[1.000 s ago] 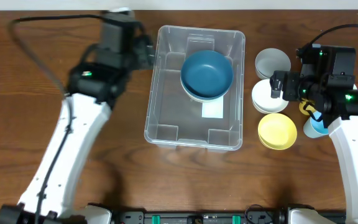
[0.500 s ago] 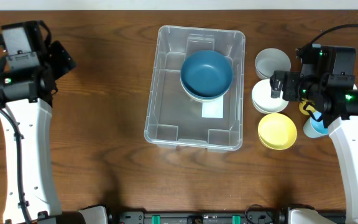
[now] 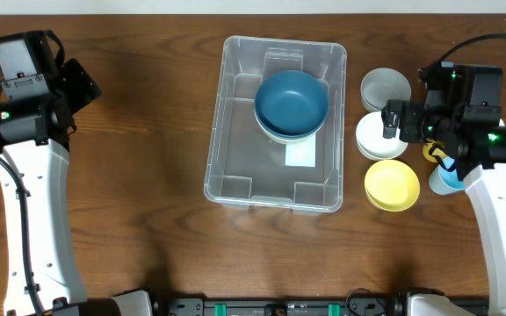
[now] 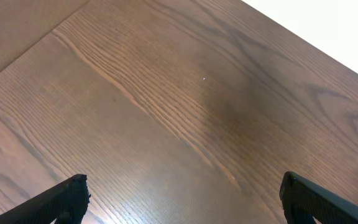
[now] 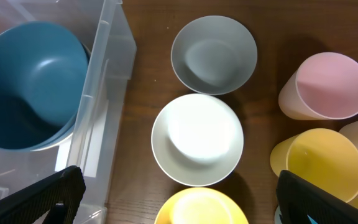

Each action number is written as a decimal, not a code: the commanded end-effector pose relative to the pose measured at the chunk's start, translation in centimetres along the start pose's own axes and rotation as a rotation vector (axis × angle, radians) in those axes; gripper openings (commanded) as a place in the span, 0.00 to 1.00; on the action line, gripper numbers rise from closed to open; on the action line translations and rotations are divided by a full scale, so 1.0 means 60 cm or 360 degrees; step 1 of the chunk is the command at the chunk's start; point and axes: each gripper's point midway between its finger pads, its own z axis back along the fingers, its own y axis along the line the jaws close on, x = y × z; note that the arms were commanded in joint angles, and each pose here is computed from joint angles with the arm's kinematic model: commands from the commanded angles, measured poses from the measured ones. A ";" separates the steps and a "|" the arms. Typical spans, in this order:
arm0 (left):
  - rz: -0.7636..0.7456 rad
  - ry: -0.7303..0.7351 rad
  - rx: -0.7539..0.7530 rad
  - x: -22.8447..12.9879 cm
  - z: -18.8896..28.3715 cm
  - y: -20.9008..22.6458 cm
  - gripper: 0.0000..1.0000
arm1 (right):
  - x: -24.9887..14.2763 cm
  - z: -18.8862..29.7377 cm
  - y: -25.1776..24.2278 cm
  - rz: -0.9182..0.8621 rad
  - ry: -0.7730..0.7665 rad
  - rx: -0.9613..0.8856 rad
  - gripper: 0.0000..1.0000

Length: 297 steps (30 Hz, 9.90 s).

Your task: Pack container

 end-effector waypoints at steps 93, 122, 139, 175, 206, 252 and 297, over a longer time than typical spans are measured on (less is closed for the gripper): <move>0.0000 -0.0042 0.0015 0.013 0.011 0.006 0.98 | -0.353 -0.110 -0.119 -0.0825 0.0643 -0.0447 0.02; 0.0000 -0.0042 0.0016 0.013 0.011 0.006 0.98 | -0.009 0.185 0.072 -0.0156 -0.0128 0.0022 0.01; 0.0000 -0.0042 0.0016 0.013 0.011 0.006 0.98 | -0.093 -0.051 0.401 0.0571 0.0259 0.0292 0.01; 0.0000 -0.0042 0.0016 0.013 0.011 0.006 0.98 | -0.015 0.158 0.186 0.0094 -0.0062 -0.0203 0.51; 0.0000 -0.0042 0.0015 0.013 0.011 0.006 0.98 | -0.167 -0.104 -0.086 -0.0857 0.0172 -0.0449 0.52; 0.0000 -0.0042 0.0015 0.013 0.011 0.006 0.98 | -0.134 -0.124 -0.075 -0.0733 0.0370 -0.0434 0.01; 0.0000 -0.0042 0.0016 0.013 0.011 0.006 0.98 | -0.129 -0.073 0.407 0.0453 0.0257 0.0107 0.56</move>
